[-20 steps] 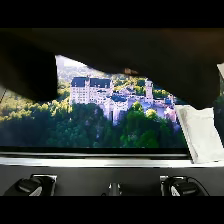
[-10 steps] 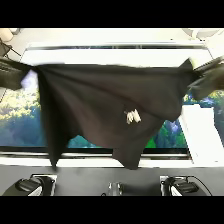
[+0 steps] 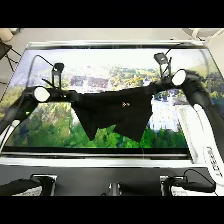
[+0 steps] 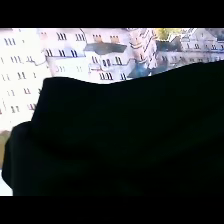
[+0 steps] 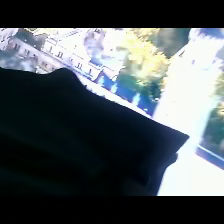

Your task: Fold the shirts.

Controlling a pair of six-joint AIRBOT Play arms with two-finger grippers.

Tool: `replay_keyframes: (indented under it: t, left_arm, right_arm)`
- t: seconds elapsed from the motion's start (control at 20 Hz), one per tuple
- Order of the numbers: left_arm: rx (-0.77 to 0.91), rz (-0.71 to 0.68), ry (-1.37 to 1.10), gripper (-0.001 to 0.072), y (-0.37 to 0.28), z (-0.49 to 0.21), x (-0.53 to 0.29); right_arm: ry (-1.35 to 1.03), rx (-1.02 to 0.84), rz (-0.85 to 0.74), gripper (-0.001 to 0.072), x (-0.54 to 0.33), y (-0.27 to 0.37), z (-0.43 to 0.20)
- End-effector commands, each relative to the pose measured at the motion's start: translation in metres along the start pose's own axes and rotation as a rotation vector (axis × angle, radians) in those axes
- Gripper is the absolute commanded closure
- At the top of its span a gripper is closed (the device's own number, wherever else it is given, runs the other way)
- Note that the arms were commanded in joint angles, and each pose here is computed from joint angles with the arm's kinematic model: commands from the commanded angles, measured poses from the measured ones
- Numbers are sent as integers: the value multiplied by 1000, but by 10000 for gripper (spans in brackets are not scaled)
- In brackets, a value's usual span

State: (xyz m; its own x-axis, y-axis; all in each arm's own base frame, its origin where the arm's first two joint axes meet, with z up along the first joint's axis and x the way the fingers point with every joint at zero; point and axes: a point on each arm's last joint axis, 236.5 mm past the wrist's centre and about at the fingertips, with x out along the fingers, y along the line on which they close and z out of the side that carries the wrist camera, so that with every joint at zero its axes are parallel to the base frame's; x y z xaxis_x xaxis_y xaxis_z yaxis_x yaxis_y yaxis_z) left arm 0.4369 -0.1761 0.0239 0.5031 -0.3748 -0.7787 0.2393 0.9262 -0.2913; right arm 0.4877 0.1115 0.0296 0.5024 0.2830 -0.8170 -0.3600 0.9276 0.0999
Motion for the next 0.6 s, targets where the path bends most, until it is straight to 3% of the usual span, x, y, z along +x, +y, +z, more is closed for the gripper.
replay_keyframes:
  t: [0.0,0.05,0.1,0.15,0.2,0.25,0.4,0.55]
  left_arm:
    - [-94,-42,42,666,-1,-12,33]
    - [-99,-42,47,462,2,-9,28]
    - [-109,-44,77,116,7,-8,19]
    - [-122,-48,133,12,13,-11,7]
    - [-136,-51,200,22,21,-16,-8]
    - [-150,-54,271,22,32,-25,-25]
    - [-178,-60,407,27,50,-67,-55]
    - [-239,-114,479,27,31,-126,-51]
  right_arm:
    - [-11,97,48,588,36,3,-2]
    - [-6,55,44,395,27,-2,1]
    - [3,4,36,279,12,-9,3]
    - [16,-42,26,226,-8,-19,5]
    - [29,-66,13,158,-28,-31,4]
    - [41,-75,1,144,-48,-46,0]
    - [173,18,18,148,-75,-86,-50]
    - [314,87,119,165,-63,-86,-111]
